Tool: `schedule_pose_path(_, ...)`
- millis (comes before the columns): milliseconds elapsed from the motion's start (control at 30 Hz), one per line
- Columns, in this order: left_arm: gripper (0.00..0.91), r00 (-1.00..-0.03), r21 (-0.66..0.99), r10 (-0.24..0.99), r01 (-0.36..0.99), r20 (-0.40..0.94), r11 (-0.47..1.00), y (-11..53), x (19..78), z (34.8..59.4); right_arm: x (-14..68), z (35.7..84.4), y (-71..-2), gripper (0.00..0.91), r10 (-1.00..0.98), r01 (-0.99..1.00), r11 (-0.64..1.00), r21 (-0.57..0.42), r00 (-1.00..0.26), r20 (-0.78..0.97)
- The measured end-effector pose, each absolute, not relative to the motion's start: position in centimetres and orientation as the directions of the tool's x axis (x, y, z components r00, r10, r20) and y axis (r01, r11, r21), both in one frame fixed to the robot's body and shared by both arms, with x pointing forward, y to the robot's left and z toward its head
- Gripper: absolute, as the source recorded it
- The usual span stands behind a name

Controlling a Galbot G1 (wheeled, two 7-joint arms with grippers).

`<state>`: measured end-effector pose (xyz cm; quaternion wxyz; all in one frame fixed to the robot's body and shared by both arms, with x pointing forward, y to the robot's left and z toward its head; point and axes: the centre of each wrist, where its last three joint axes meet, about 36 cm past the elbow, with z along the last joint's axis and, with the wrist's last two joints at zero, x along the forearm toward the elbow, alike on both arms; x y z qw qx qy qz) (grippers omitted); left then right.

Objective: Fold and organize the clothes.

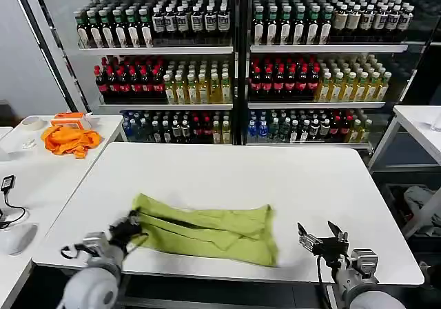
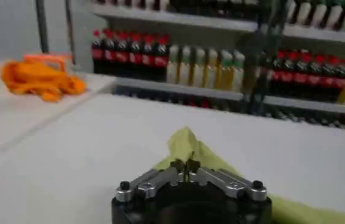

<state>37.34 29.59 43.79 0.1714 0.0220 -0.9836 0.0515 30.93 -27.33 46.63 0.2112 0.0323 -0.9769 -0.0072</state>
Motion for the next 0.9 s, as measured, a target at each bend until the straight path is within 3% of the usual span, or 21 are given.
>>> schedule_pose_path(200, 0.02, -0.956, -0.106, 0.008, -0.024, 0.293, 0.994, 29.7, 37.2, 46.7, 30.8, 46.6, -27.3, 0.907, -0.071, -0.068, 0.997, 0.024, -0.906, 0.417)
schedule_pose_path(367, 0.02, -0.957, -0.146, 0.084, 0.044, 0.279, 0.988, 27.6, 36.6, 47.8, 30.6, 46.5, -27.3, 0.907, -0.072, -0.07, 0.997, 0.019, -0.903, 0.423)
schedule_pose_path(900, 0.02, -0.887, -0.306, 0.357, 0.267, 0.291, 0.914, 16.8, 37.3, 45.7, 30.8, 46.4, -27.4, 0.907, -0.071, -0.072, 0.997, 0.016, -0.904, 0.422)
